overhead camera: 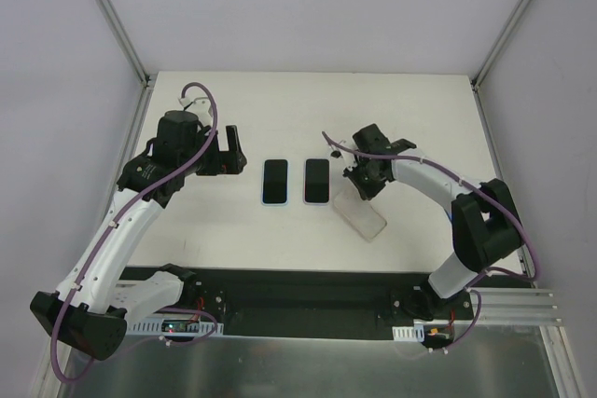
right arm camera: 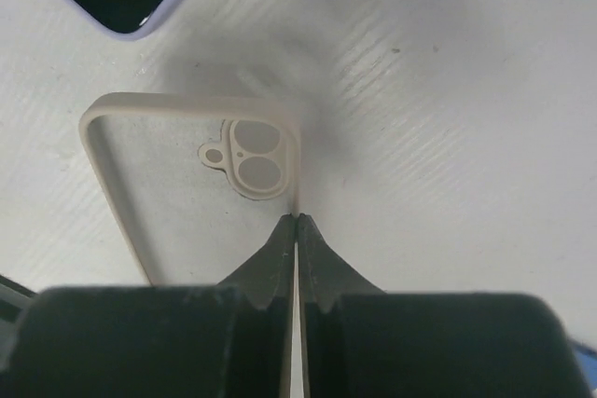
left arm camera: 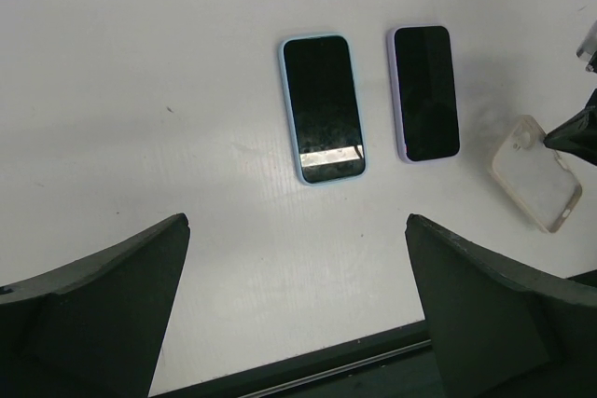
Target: Put the phone into the phone case
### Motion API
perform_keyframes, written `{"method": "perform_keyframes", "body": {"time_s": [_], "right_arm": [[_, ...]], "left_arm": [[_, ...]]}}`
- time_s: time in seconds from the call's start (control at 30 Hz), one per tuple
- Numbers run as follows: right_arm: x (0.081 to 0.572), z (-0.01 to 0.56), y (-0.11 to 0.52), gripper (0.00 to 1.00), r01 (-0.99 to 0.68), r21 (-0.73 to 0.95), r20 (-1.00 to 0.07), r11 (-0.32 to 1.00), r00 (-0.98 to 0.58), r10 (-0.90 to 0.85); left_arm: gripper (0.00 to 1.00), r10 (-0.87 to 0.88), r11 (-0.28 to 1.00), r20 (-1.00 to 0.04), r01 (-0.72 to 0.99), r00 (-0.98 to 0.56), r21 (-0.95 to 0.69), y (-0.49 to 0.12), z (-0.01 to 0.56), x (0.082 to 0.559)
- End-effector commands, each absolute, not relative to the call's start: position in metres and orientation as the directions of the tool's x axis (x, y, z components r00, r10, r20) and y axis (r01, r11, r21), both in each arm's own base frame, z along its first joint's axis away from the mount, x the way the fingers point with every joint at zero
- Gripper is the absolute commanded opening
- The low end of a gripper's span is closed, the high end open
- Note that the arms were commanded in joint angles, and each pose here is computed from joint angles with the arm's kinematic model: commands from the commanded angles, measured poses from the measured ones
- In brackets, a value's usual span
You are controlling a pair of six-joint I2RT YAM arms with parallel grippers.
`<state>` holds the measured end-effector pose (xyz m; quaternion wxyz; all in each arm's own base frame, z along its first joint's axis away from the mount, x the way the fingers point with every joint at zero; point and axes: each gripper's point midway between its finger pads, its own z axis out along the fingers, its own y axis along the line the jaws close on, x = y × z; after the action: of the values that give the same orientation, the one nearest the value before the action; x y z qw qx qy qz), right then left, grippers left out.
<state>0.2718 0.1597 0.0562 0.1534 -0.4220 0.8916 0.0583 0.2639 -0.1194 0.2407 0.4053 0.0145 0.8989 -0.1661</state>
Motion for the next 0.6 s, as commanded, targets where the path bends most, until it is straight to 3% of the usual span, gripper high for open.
{"method": "perform_keyframes", "body": {"time_s": [0.0, 0.27, 0.4, 0.57], "right_arm": [[0.262, 0.064, 0.155, 0.01, -0.544, 0.046, -0.286, 0.838, -0.811, -0.511], [0.267, 0.051, 0.116, 0.02, -0.212, 0.053, -0.237, 0.976, -0.952, -0.194], [0.272, 0.056, 0.111, 0.4, -0.164, 0.035, -0.278, 0.986, -0.949, -0.148], [0.289, 0.078, 0.065, 0.71, -0.152, -0.157, -0.324, 0.976, -0.925, -0.197]], "left_arm": [[0.99, -0.126, 0.943, -0.739, 0.152, -0.661, -0.296, -0.119, 0.242, 0.265], [0.99, -0.129, 0.943, -0.742, 0.15, -0.658, -0.296, -0.118, 0.243, 0.265], [0.99, -0.129, 0.942, -0.744, 0.153, -0.655, -0.299, -0.118, 0.244, 0.264], [0.99, -0.129, 0.941, -0.743, 0.155, -0.657, -0.3, -0.118, 0.244, 0.264]]}}
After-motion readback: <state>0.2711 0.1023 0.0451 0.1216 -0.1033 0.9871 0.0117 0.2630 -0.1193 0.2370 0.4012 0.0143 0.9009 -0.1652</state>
